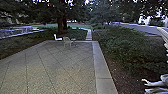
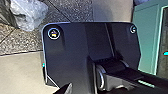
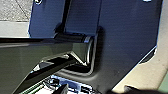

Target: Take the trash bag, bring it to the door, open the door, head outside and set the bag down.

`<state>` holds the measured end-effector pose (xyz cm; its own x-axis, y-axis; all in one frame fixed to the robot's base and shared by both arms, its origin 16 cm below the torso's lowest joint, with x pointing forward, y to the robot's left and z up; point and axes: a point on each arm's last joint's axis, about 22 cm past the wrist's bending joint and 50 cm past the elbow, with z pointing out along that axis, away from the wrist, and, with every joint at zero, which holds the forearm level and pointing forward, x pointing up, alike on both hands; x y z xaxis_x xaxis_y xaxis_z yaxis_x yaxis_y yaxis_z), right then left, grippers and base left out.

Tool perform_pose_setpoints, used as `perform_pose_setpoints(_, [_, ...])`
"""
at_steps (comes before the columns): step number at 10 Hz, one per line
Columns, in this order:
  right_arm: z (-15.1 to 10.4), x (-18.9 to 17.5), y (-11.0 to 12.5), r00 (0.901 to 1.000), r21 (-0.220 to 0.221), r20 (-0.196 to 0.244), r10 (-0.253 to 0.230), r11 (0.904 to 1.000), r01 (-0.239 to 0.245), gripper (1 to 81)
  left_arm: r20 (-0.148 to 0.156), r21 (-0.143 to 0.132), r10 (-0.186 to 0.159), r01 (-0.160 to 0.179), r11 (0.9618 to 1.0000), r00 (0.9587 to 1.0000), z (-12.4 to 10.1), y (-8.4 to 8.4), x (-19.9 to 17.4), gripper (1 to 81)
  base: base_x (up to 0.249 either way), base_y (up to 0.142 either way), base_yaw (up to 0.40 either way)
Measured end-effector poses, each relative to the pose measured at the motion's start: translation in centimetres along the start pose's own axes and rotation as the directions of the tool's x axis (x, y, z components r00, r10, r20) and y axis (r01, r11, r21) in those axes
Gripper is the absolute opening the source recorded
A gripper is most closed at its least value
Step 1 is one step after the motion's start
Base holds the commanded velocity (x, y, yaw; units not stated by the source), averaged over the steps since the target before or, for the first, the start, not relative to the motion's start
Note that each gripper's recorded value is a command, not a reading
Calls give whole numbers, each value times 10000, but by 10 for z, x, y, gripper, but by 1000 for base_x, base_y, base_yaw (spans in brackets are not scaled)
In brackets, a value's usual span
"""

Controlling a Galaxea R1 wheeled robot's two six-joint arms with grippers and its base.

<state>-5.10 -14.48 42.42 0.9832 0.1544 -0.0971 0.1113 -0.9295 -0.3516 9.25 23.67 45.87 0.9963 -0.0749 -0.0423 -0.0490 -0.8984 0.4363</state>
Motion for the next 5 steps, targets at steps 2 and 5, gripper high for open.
perform_pose_setpoints(2, [0,7,0,9990,55,-450,32,10000,-29,811,267,-226,182,-176,9996,9995,30,30,-53,811,0,0,0])
perform_pose_setpoints(5, [-2,9,4,9966,55,-826,50,10000,-46,811,-416,589,98,-73,9982,9991,47,26,-87,811,0,0,0])
